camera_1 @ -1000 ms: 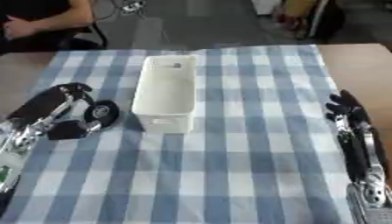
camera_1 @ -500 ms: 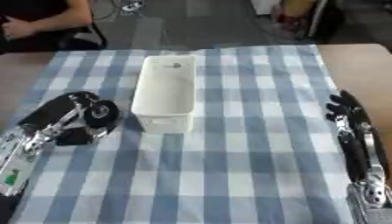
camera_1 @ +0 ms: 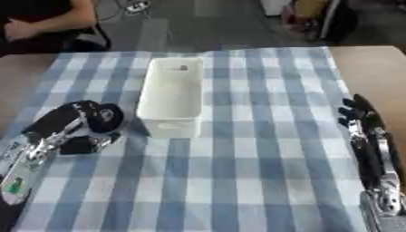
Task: Pick up objects on the table and place them in the box.
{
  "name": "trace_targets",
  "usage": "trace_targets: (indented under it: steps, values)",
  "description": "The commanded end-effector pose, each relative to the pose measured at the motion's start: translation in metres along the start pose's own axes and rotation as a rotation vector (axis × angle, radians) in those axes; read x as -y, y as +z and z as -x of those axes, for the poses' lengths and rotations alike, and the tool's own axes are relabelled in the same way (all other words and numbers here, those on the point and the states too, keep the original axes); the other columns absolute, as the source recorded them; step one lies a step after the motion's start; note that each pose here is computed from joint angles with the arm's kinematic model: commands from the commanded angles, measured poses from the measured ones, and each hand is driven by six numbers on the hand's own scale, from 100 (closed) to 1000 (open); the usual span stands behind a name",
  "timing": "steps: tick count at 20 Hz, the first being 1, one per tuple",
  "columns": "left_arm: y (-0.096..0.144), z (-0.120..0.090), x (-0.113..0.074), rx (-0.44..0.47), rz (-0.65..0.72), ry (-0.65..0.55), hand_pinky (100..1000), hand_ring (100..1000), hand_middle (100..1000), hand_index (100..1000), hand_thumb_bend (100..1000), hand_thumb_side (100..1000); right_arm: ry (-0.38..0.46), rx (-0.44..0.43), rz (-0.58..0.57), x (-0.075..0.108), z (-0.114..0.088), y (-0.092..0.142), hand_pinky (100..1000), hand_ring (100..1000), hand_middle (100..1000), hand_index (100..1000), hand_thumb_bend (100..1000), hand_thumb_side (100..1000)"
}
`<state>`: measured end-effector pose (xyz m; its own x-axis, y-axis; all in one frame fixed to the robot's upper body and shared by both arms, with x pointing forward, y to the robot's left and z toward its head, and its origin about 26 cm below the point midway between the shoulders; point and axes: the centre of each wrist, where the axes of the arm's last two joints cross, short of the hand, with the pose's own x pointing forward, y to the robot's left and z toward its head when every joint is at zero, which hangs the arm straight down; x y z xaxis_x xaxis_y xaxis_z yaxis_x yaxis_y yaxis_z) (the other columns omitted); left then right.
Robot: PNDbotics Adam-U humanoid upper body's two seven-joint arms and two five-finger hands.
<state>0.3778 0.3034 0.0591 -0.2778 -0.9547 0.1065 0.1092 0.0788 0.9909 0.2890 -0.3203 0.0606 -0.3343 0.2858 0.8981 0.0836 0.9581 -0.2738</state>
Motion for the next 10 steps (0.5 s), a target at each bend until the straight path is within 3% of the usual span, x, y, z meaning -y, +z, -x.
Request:
trace_targets:
  steps: [1,10]
  values:
    - [-0.0033,0.0034,-0.0104,-0.01,-0.031,-0.016,952,810,844,689,485,796,0.007,0.026,-0.004,0.0027,-0.007,-0.0031,860,864,859,964,100,731]
    - [-0.0082,0.0018,-0.0071,-0.017,-0.03,-0.011,951,810,844,689,457,789,0.006,0.026,-0.003,0.0024,-0.0069,-0.003,860,864,859,964,100,732]
